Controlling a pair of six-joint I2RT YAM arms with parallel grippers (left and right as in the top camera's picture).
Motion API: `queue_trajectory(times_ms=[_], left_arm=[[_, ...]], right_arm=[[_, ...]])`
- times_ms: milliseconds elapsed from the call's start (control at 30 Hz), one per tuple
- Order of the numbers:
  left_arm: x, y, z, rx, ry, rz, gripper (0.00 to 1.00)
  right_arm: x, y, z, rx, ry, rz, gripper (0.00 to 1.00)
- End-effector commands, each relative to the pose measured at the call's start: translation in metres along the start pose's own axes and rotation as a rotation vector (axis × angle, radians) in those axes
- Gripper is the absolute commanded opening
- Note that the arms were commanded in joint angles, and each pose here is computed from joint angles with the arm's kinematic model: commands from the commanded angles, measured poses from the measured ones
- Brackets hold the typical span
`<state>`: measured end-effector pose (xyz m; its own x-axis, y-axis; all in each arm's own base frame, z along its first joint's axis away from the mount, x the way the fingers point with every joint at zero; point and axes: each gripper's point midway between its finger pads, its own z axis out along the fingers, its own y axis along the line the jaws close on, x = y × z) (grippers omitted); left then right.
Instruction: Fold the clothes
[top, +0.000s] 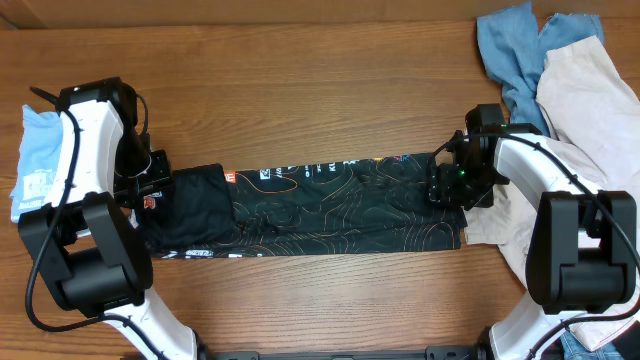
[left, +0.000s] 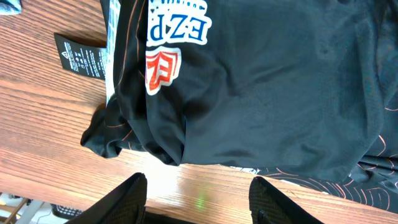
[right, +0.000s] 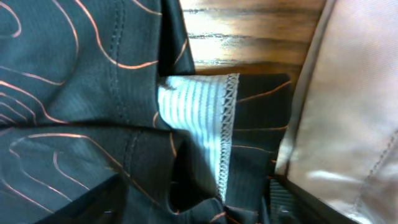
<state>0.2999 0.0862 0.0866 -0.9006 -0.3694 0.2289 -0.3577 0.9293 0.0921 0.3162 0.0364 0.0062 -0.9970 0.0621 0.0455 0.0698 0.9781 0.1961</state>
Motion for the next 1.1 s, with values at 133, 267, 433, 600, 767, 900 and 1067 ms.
queue_trajectory(times_ms=[133,267,433,600,767,900,1067], left_arm=[[0.002,0.003,-0.005,-0.006,-0.018,-0.009,0.56],[0.002,0.003,-0.005,-0.006,-0.018,-0.009,0.56],[0.002,0.003,-0.005,-0.005,-0.018,-0.009,0.56],[0.002,-0.004,-0.005,0.031,-0.014,-0.008,0.51],[0.003,-0.005,-0.007,0.039,-0.017,-0.005,0.49],[0.003,-0.004,-0.011,0.041,-0.033,-0.008,0.49],[0.001,-0.002,-0.013,0.044,-0.049,-0.013,0.5]], right_arm=[[0.011,0.011,0.005,-0.066,0.033,0.001,0.56],[0.01,0.011,0.005,-0.066,0.028,0.0,0.38],[0.006,0.012,0.005,-0.067,0.012,-0.004,0.04],[-0.008,-0.004,-0.006,-0.002,-0.03,0.08,0.04],[-0.03,-0.038,-0.043,0.138,-0.088,0.18,0.04],[-0.043,-0.036,-0.073,0.165,-0.115,0.173,0.04],[-0.046,0.002,-0.086,0.12,-0.112,0.072,0.04]])
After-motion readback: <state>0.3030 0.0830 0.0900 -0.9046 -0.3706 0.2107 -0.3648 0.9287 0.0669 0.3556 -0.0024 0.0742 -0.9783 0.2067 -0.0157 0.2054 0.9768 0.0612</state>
